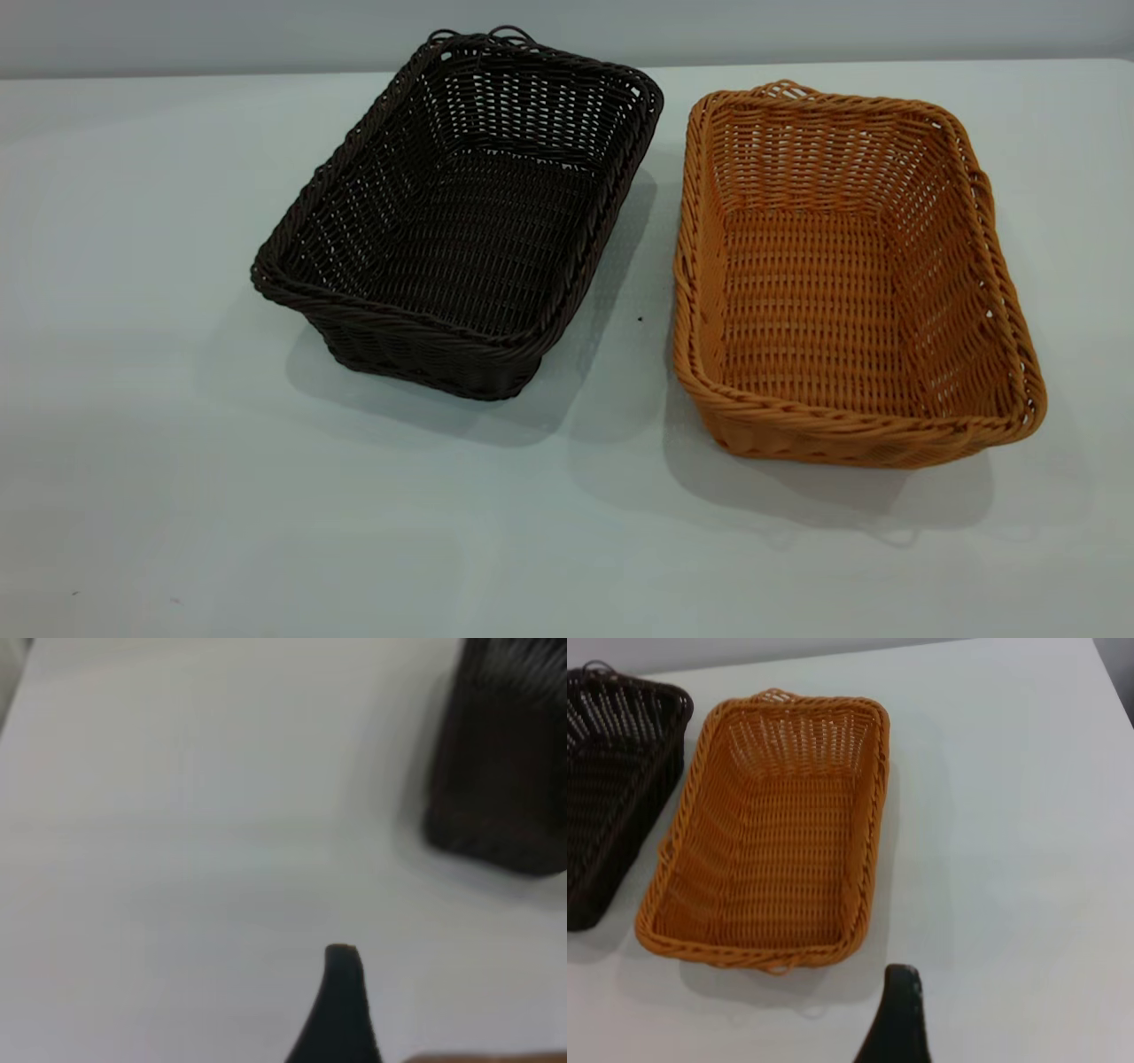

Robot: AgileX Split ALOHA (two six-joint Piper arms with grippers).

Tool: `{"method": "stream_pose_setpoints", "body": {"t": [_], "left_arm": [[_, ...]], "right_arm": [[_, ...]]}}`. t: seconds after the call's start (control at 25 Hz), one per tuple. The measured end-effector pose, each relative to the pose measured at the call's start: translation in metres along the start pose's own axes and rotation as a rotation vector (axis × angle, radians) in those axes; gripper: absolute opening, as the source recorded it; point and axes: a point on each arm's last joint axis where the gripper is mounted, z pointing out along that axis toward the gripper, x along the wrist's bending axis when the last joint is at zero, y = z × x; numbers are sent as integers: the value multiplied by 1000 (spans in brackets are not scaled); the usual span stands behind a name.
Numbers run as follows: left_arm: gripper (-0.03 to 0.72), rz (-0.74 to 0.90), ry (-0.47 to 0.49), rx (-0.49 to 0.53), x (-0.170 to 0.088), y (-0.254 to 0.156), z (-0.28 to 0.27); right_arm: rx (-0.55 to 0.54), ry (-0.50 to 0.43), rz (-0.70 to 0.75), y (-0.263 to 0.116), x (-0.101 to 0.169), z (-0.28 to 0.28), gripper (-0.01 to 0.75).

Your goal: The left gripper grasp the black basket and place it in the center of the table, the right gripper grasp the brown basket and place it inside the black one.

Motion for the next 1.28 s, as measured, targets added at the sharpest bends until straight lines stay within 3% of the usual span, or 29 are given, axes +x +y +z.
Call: {"method": "stream_pose_setpoints", "body": {"t": [0.16, 0.6, 0.88, 1.28], "left_arm": [[575, 42, -31, 24, -5, 50, 21], [575, 26, -77, 141, -10, 148, 162], [575, 115, -129, 282, -33, 157, 273], [575, 239, -190, 433, -73, 123, 392]], "right_arm": [[4, -2, 40, 3, 0, 3, 581], [158, -45, 46, 27, 0, 31, 581], [179, -53, 48, 43, 0, 52, 581], [240, -71, 136, 53, 0, 79, 581]]}}
